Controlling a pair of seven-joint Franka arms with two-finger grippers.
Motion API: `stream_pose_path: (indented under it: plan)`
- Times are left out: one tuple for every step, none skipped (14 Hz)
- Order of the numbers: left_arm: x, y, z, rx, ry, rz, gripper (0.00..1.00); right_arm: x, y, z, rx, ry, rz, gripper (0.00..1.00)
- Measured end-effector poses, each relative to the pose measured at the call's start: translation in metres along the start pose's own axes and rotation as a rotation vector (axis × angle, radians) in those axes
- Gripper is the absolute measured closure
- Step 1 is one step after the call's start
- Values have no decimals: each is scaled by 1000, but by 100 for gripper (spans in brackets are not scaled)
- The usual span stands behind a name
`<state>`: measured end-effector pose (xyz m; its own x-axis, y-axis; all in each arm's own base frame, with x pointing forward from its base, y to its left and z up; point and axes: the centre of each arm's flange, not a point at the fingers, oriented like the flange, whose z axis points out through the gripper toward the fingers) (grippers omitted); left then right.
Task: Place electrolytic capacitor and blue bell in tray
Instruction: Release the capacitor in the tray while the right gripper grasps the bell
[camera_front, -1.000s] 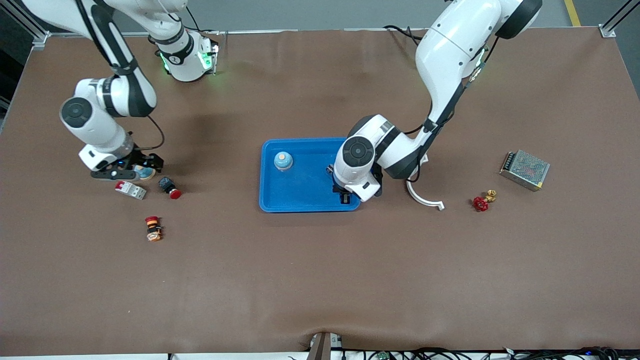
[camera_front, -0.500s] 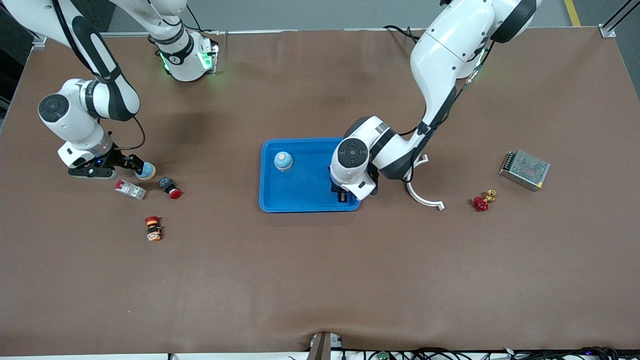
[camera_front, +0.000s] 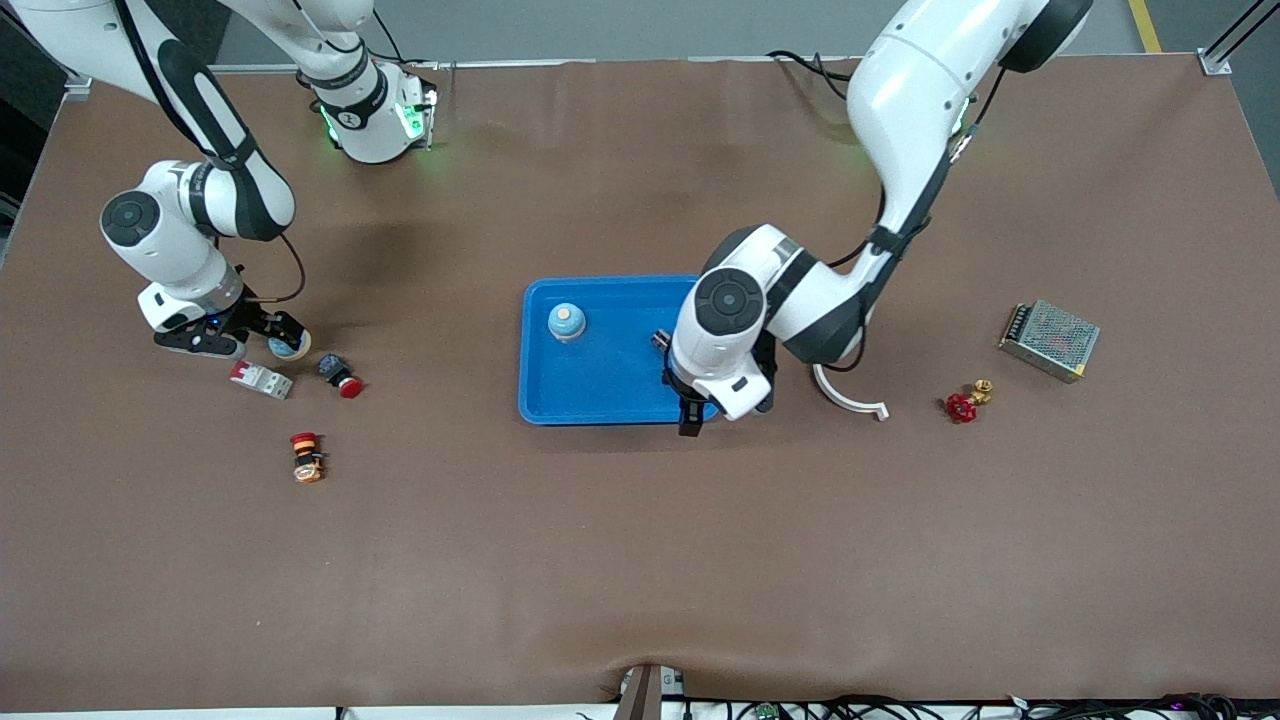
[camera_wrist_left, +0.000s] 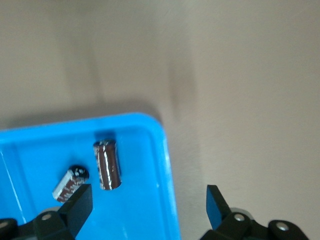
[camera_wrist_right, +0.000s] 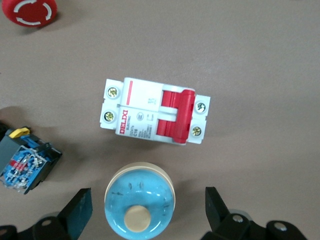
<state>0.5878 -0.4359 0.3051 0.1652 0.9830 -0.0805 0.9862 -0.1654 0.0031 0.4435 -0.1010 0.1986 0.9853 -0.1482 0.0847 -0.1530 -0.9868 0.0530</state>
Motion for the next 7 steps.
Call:
stream_pose_path:
  plan:
    - [13,6,-20,-7,4,49,0,-1,-2,2,2,0,1,0]
    - [29,10,-38,-4,13,108,0,-3,-4,4,5,7,1,0]
    - [46,13,-54,6,24,180,0,-6,-6,8,9,14,0,0]
    - [62,16,-70,14,32,255,0,-9,-8,13,13,15,-2,0]
    - [79,18,-87,20,39,320,0,-11,-9,17,15,12,-3,0]
    - [95,19,-103,26,46,372,0,-12,-10,20,16,7,-3,0]
    - [111,19,-120,35,53,425,0,-13,-10,22,17,4,-4,0]
